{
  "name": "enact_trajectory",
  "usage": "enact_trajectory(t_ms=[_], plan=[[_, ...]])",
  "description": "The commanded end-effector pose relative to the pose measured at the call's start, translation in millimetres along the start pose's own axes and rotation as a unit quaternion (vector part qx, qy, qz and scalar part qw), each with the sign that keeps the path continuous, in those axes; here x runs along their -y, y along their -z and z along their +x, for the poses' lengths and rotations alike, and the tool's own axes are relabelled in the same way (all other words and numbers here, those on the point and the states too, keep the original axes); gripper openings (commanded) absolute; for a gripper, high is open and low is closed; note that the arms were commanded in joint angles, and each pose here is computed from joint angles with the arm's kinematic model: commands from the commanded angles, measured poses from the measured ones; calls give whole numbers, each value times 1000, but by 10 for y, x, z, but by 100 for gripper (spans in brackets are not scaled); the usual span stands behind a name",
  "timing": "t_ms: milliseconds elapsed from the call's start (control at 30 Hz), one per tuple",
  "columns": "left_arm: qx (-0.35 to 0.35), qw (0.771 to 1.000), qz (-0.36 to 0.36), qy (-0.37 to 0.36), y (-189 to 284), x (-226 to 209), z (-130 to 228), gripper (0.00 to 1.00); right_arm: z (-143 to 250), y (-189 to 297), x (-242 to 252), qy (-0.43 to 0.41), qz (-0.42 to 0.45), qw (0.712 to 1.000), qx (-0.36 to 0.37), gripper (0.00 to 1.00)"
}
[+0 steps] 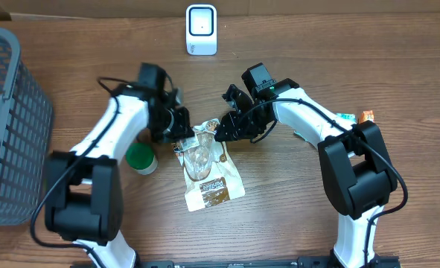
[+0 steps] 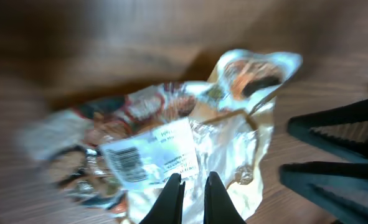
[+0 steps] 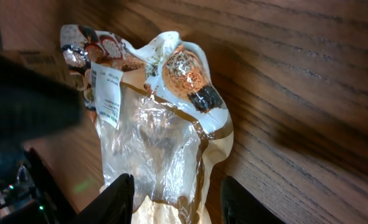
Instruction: Scan the item barcode
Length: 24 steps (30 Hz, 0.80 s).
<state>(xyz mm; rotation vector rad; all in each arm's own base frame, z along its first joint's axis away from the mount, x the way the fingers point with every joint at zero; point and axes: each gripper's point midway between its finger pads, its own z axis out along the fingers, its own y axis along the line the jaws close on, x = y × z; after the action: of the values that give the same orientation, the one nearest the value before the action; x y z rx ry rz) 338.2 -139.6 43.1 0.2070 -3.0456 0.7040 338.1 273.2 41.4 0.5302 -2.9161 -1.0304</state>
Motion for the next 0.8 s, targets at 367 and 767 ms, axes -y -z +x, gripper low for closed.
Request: enact_trajectory(t_ms=[367,767], plan=[[-3,995,-52,86,-372,-427,192,4,29,-135,103,-62,-2,998,-5,38],[9,996,-46,81,-418,-434,154,4,252,-405,-126,-82,-65,992,-63,39]])
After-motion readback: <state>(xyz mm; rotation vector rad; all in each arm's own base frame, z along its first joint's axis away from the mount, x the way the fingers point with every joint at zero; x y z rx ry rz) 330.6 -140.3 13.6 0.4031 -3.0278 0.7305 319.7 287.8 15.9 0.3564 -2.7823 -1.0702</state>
